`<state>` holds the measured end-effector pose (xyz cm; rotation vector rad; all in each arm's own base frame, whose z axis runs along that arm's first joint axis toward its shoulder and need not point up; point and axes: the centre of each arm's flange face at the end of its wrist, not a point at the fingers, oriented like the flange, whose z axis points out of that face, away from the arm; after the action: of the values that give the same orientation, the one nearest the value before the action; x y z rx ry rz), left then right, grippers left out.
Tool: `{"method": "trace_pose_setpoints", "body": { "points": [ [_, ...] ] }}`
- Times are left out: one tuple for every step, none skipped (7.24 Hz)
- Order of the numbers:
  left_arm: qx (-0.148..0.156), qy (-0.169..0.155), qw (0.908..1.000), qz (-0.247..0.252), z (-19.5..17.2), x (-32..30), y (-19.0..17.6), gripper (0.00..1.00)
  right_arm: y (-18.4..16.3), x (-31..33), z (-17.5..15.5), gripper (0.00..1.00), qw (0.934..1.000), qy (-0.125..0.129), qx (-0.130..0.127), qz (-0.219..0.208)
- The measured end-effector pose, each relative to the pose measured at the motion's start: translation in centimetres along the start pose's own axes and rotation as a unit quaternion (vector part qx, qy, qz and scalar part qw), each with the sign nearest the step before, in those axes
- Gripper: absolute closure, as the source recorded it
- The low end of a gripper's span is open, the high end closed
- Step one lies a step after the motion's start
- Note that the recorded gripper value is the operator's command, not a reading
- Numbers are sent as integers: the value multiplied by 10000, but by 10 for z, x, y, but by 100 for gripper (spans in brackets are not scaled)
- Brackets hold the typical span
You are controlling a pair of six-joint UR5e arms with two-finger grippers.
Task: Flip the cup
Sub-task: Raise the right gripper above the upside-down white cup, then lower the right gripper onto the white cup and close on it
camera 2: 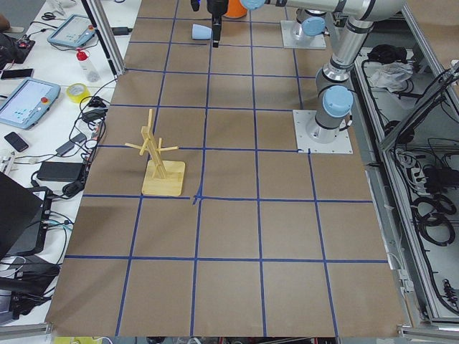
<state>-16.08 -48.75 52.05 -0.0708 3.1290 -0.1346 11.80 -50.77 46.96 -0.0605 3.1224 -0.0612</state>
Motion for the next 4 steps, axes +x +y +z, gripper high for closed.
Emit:
{"method": "trace_pose_setpoints", "body": {
  "points": [
    [0, 0, 10000, 1, 0, 0, 0, 0, -11, 2, 8, 0, 9999, 11, 103, 15],
    [2, 0, 10000, -1, 0, 0, 0, 0, -27, 5, 25, 0, 9998, 11, 180, 34],
    [5, 0, 10000, -3, 0, 0, 0, 0, -47, 8, 48, 0, 9996, 17, 271, 37],
    [5, 0, 10000, -3, 0, 0, 0, 0, -68, 14, 74, 1, 9992, 71, 381, 38]
  ]
}}
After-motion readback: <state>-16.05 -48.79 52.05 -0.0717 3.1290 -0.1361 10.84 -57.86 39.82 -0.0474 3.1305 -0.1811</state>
